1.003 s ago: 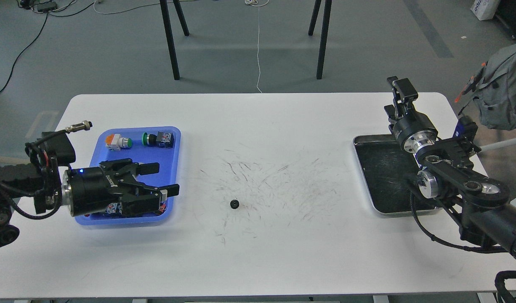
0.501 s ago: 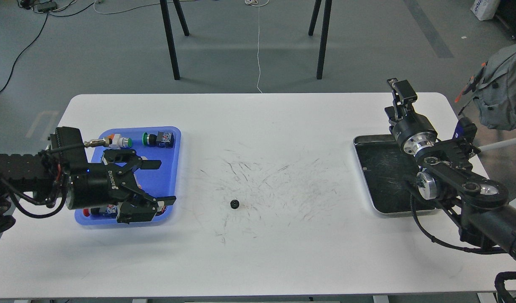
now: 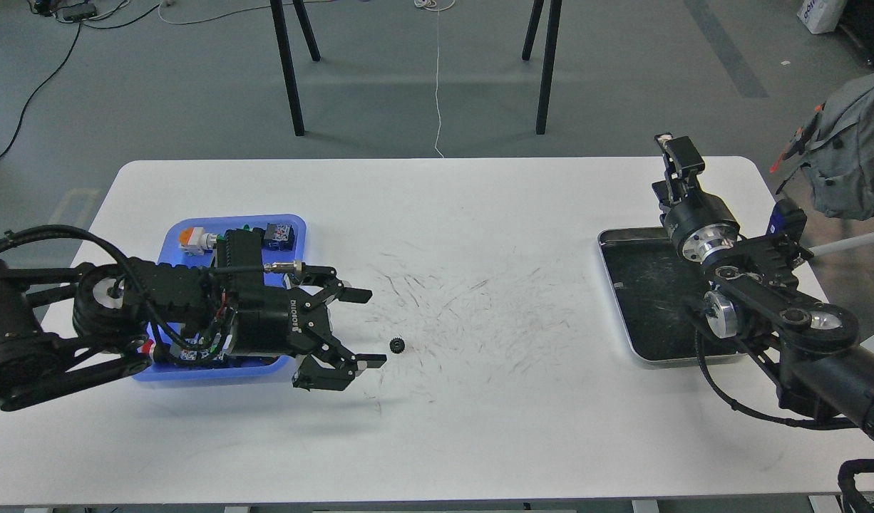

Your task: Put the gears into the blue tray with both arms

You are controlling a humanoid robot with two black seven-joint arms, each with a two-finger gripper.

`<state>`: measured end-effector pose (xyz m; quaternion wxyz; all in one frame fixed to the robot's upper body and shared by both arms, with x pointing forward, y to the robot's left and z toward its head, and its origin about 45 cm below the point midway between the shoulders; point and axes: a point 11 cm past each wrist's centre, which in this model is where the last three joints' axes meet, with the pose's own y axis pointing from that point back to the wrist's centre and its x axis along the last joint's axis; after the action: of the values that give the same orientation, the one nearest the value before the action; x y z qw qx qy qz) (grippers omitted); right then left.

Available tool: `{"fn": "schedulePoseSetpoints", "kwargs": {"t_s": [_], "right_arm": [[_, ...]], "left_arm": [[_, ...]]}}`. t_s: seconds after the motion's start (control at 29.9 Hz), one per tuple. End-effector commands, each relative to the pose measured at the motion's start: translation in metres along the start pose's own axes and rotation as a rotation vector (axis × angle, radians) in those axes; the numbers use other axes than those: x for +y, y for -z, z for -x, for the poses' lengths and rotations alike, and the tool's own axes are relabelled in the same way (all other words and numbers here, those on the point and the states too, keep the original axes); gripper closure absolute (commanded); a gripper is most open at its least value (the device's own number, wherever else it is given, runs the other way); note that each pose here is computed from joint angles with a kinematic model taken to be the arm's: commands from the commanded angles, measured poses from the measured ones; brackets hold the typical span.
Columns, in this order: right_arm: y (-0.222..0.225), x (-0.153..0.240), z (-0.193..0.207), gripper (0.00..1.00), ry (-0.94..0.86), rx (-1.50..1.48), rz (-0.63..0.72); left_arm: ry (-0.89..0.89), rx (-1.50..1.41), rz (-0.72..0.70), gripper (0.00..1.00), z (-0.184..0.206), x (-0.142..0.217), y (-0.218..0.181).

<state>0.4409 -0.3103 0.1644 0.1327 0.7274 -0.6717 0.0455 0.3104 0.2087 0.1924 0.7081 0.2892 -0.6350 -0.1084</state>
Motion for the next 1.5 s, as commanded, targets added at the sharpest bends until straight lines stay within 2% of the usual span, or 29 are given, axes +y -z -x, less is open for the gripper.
{"fn": "schedulePoseSetpoints", "kwargs": {"t_s": [0.0,0.2,0.47,0.97,1.14,1.47], "right_arm": [[0.001,0.000,-0.001,0.08,-0.012,0.000,-0.003],[-0.001,0.001,-0.001,0.08,-0.016,0.008,0.003],[-0.003,0.002,-0.001,0.08,-0.013,0.010,0.006],[-0.002,0.001,0.002,0.08,-0.011,0.004,0.003],[0.003,-0.001,0.000,0.08,-0.022,-0.010,-0.008],[0.022,0.003,-0.011,0.07,-0.078,-0.121,-0.150]], "left_arm": [[0.003,-0.020,-0.014,0.08,0.001,-0.020,0.013],[0.033,-0.033,0.025,0.11,0.009,-0.053,0.008],[0.048,-0.052,0.009,0.17,0.019,-0.069,0.016],[0.078,0.021,-0.031,0.20,0.061,-0.065,0.014],[0.072,0.022,-0.031,0.21,0.063,-0.066,0.013],[0.065,0.022,-0.027,0.22,0.061,-0.069,0.012]]}}
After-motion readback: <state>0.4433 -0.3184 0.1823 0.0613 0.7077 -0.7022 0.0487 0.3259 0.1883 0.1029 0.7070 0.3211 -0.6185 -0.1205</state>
